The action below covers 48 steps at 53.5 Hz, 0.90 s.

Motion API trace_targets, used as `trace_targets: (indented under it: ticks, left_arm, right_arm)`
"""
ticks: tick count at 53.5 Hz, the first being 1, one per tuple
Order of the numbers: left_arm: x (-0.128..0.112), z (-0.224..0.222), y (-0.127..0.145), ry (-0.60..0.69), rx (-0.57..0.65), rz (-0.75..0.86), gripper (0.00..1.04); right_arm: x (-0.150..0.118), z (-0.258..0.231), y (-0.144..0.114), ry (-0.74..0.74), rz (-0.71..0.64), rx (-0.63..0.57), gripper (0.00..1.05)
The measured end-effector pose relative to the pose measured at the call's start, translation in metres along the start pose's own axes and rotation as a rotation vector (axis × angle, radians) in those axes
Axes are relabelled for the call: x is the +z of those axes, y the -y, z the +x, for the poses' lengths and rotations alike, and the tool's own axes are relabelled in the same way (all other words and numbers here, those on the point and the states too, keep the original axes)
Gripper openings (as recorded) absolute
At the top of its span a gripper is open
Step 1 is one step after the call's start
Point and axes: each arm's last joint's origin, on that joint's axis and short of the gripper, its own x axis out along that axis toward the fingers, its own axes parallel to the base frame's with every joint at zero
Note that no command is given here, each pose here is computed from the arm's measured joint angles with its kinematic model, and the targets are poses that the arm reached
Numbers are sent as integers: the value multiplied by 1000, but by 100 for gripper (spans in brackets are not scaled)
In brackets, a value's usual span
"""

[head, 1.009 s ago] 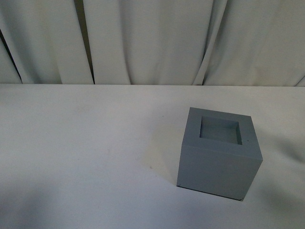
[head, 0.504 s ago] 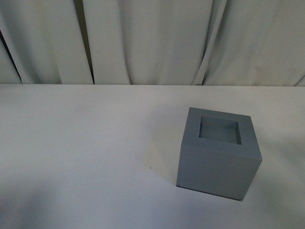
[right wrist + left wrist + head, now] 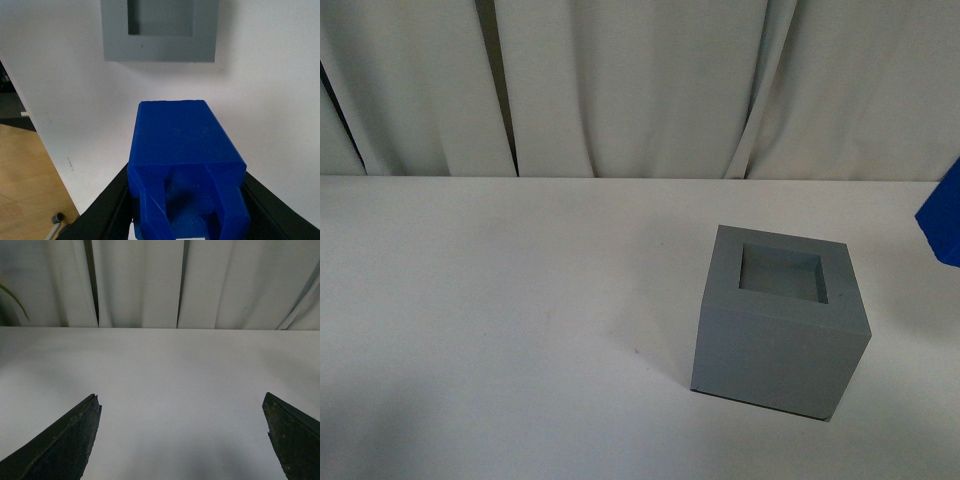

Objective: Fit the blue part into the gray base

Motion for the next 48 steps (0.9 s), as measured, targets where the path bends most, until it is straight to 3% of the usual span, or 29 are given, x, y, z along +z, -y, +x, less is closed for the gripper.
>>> trace_targets:
  ticks: [22, 48]
  left_arm:
    - [0, 0, 0, 0, 0, 0, 99]
    - [0, 0, 0, 0, 0, 0, 99]
  right_arm:
    - [52, 14, -16, 20, -39, 14, 48]
    - [74, 33, -6, -18, -26, 22, 48]
